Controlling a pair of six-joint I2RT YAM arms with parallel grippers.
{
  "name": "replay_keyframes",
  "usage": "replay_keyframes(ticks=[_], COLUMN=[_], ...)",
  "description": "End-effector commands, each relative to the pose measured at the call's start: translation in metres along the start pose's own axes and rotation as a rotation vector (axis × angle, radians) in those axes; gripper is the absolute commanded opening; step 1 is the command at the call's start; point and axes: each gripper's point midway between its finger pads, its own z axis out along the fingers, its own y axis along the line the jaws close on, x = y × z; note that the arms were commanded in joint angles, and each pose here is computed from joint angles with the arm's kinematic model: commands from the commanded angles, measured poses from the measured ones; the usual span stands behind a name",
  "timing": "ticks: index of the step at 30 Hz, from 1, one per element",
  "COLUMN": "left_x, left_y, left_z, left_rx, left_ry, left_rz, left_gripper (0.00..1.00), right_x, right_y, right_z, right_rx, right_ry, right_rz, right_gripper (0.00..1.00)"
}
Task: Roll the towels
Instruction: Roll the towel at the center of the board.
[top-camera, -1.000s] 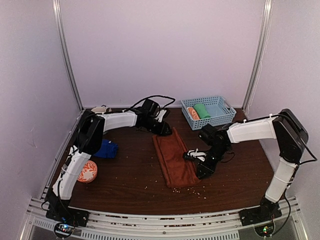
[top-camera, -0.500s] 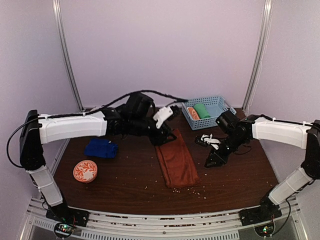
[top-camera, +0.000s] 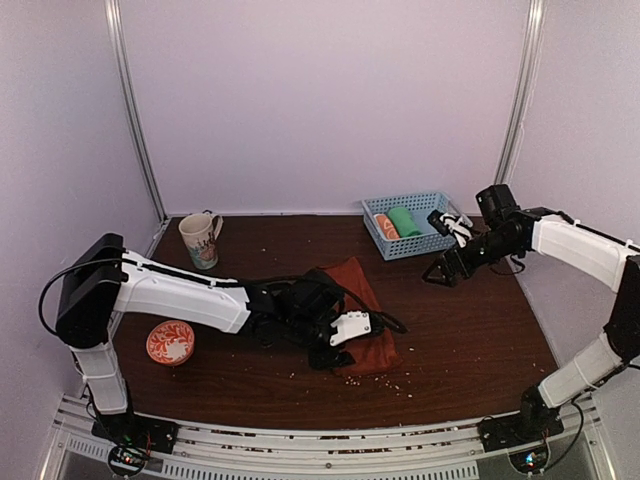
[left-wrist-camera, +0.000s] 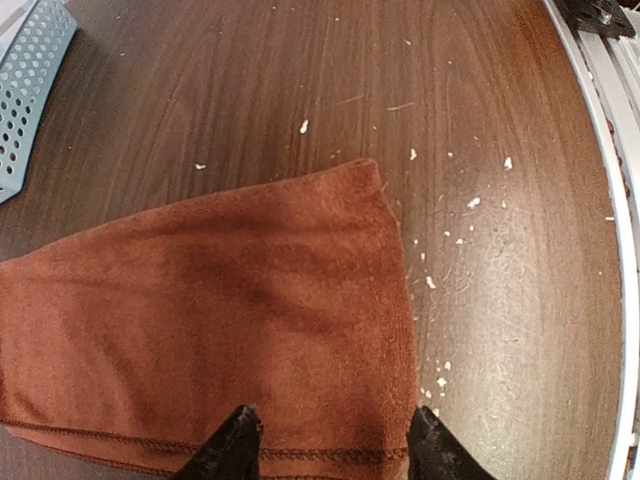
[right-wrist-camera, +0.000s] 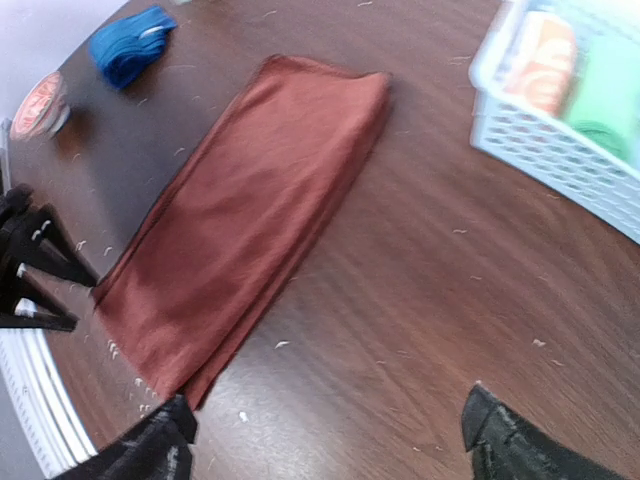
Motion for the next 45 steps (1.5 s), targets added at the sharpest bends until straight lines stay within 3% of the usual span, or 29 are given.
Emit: replay_keyframes(ticks=[1, 5, 14, 18, 24, 28, 33, 37, 40, 45], left_x=[-0.006, 0.004, 0.046, 0.05, 0.03, 0.033, 0.036, 0.028, 0.023, 0.016], left_y=[-0.01, -0.021, -0.029, -0.03, -0.037, -0.034, -0.042, -0.034, -0.028, -0.029], left_z=[0.015, 0.032, 0.054, 0.047, 0.016, 0.008, -0.002, -0.006, -0.008, -0.009], left_rx=[0.061, 0.118, 0.134, 0.127, 0.184, 0.232, 0.35, 0.446, 0.542, 0.641], left_ry=[-0.071, -0.053, 0.078, 0.085, -0.021, -0.086, -0.127, -0.179, -0.2, -0.188], left_rz=[0.03, 0.011, -0.017, -0.033, -0.066, -0.181, -0.359, -0.519, -0.665, -0.776], left_gripper=[0.51, 0.49, 0.47, 0.33, 0.11, 0.05, 0.03, 0.02, 0.02, 0.02], right_x=[0.013, 0.019, 0.036, 0.031, 0.05, 0.062, 0.086, 0.095, 0.098, 0.096], right_y=[0.041, 0.041, 0.049, 0.056, 0.093, 0.114, 0.145, 0.17, 0.191, 0.205], right_z=[-0.001, -0.002, 0.015, 0.019, 0.029, 0.02, 0.018, 0.019, 0.025, 0.046], right_rx=[-0.198, -0.157, -0.17, -0.231, -0.355, -0.338, -0.411, -0.349, -0.331, -0.269], right_ry=[-0.022, -0.06, 0.008, 0.028, 0.124, 0.098, 0.151, 0.138, 0.16, 0.155], right_rz=[-0.037, -0.05, -0.111, -0.13, -0.202, -0.365, -0.457, -0.592, -0.69, -0.792], right_gripper=[0.88, 0.84, 0.73, 0.67, 0.5, 0.51, 0.52, 0.65, 0.67, 0.67])
